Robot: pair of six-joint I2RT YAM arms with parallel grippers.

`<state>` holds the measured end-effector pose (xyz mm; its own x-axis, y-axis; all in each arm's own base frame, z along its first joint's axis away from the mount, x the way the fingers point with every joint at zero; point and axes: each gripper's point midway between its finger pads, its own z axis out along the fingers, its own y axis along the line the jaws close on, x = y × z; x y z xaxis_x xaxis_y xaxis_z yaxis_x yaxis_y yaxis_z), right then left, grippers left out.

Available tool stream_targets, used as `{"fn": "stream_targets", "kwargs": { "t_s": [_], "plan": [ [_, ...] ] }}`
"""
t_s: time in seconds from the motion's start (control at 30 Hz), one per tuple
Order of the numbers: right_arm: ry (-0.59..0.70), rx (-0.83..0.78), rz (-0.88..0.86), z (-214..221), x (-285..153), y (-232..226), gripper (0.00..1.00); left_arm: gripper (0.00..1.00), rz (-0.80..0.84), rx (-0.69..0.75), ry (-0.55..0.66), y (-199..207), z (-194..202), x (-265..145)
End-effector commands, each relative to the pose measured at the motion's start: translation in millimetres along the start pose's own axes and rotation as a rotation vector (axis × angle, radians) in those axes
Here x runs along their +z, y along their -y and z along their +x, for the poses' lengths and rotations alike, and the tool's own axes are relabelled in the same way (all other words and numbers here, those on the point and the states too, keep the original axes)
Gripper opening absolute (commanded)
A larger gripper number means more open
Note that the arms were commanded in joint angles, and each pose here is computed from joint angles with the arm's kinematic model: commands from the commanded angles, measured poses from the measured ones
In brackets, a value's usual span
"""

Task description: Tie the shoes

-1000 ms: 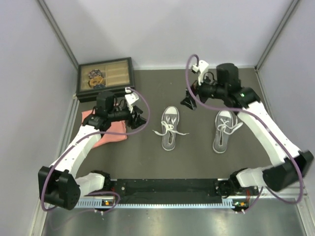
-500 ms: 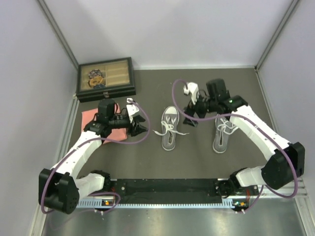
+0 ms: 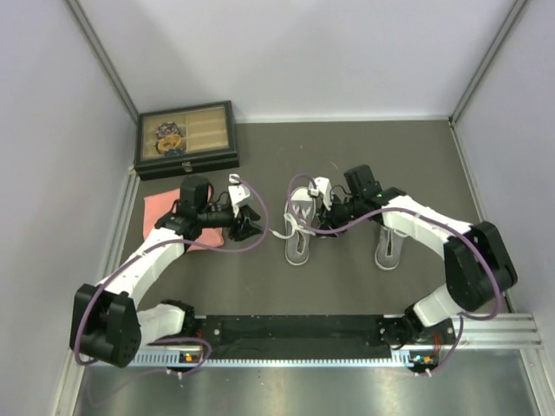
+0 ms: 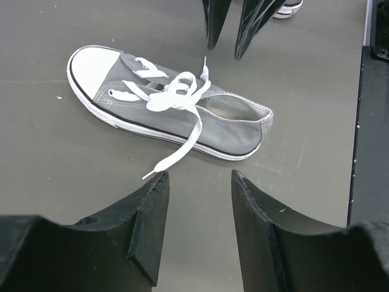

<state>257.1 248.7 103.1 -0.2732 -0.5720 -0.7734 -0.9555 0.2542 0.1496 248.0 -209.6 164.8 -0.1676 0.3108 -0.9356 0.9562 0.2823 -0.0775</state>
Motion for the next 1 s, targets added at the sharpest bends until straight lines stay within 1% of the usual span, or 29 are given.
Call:
{"fn": "stream_targets", "kwargs": {
  "t_s": [0.0,0.23,0.43,0.5,0.57,0.8,0.83,0.9,0.93,0.97],
  "plan": [
    [0.083,-0.131,-0.051,-30.2,16.7,3.5,0.35,0.5,0.009,0.016,0.029,-1.9,-7.3,3.1],
    [0.058,-0.164,-0.095,-23.4,29.5,1.7,0.38,0.5,0.019,0.0,0.019,-2.9,-2.5,5.9],
    [0.05,-0.174,-0.088,-21.7,35.4,7.0,0.4,0.5,0.02,0.001,0.021,-3.3,-1.8,6.6],
    [0.044,-0.182,-0.091,-20.0,38.0,7.8,0.4,0.5,0.021,0.001,0.017,-3.1,-0.3,6.8],
    [0.044,-0.182,-0.094,-20.9,39.1,8.6,0.38,0.5,0.021,0.004,0.017,-3.2,-0.7,6.7],
    [0.028,-0.181,-0.101,-19.7,40.2,6.6,0.23,0.49,0.025,0.004,0.013,-5.4,0.0,8.4],
    [0.025,-0.178,-0.102,-19.2,39.7,5.9,0.19,0.49,0.025,0.002,0.012,-5.9,1.0,9.0],
    [0.018,-0.164,-0.113,-17.1,38.3,1.8,0.13,0.49,0.026,-0.004,0.015,-6.7,0.9,9.6],
    [0.023,-0.162,-0.114,-19.2,36.3,-0.5,0.06,0.49,0.028,-0.007,0.017,-6.2,1.5,10.5],
    [0.023,-0.146,-0.118,-19.1,34.5,-2.6,0.03,0.49,0.021,-0.008,0.027,-7.9,-0.1,10.8]
  ]
}}
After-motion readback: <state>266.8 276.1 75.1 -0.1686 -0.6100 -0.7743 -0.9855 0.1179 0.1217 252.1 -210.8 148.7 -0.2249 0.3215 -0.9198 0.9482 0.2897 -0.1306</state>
